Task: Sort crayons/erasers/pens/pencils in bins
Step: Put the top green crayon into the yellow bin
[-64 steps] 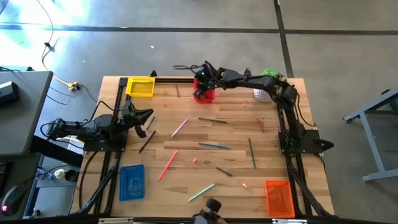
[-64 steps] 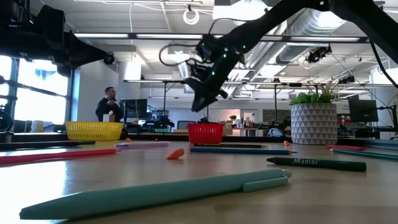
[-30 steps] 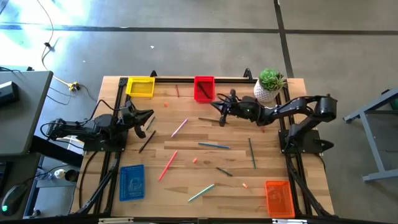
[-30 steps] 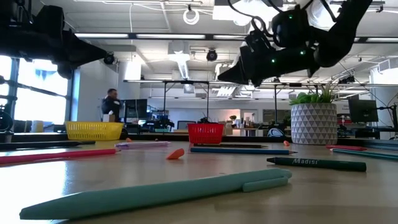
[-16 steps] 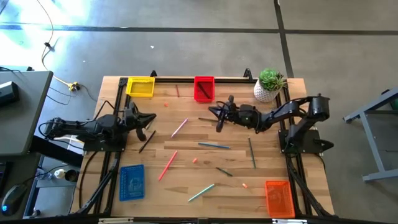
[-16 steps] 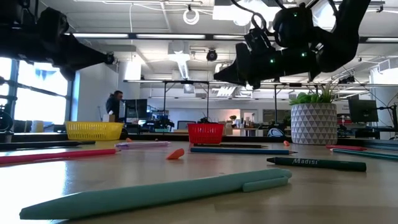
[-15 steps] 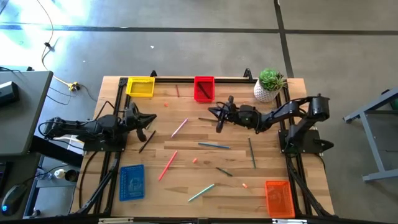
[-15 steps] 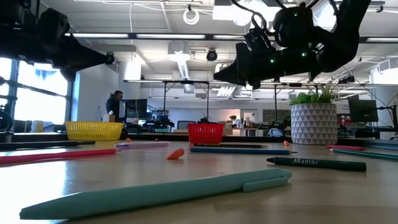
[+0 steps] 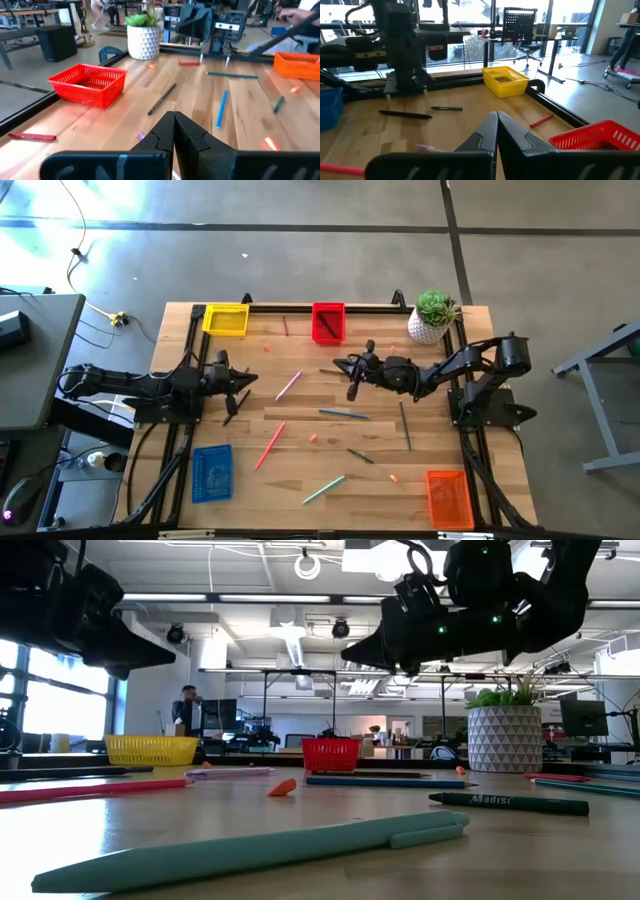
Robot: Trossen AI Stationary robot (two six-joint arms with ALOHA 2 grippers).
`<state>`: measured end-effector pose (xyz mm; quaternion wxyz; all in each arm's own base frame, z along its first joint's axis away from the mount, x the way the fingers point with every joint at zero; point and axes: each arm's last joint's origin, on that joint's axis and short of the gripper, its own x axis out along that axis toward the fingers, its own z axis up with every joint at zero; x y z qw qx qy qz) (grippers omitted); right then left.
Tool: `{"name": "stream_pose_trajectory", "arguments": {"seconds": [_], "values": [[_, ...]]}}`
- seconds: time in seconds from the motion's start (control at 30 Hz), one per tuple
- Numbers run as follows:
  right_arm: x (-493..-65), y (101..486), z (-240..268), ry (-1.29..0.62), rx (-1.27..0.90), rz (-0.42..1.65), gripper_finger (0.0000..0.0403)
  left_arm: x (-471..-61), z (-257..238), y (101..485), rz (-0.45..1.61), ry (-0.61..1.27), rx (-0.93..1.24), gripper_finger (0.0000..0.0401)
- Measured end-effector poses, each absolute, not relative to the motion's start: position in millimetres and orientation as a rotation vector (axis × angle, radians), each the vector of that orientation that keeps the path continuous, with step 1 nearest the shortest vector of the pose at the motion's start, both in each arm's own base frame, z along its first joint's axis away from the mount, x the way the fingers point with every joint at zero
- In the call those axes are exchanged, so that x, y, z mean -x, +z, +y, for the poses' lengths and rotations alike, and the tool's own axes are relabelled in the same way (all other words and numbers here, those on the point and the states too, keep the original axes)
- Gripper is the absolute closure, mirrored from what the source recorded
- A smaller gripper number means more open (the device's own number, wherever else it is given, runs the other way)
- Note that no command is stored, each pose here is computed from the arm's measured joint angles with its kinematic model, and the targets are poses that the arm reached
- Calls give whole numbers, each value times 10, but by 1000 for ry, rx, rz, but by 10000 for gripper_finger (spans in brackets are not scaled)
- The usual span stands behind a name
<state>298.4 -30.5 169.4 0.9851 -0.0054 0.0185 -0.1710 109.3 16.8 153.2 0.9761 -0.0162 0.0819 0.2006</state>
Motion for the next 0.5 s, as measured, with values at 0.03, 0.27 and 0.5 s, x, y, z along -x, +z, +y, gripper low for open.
{"name": "stream_pose_trajectory", "arguments": {"seconds": [0.03, 0.27, 0.5], "values": [[-2985, 1693, -304, -340, 11, 38, 403, -1093, 166, 1537, 190, 399, 21, 401], [-2985, 1742, -307, -333, 42, -6, 403, -1116, 167, 1733, 294, 397, 18, 401], [-2941, 1905, -300, -315, 100, -52, 403, -1188, 176, 1892, 424, 438, 104, 401]]}}
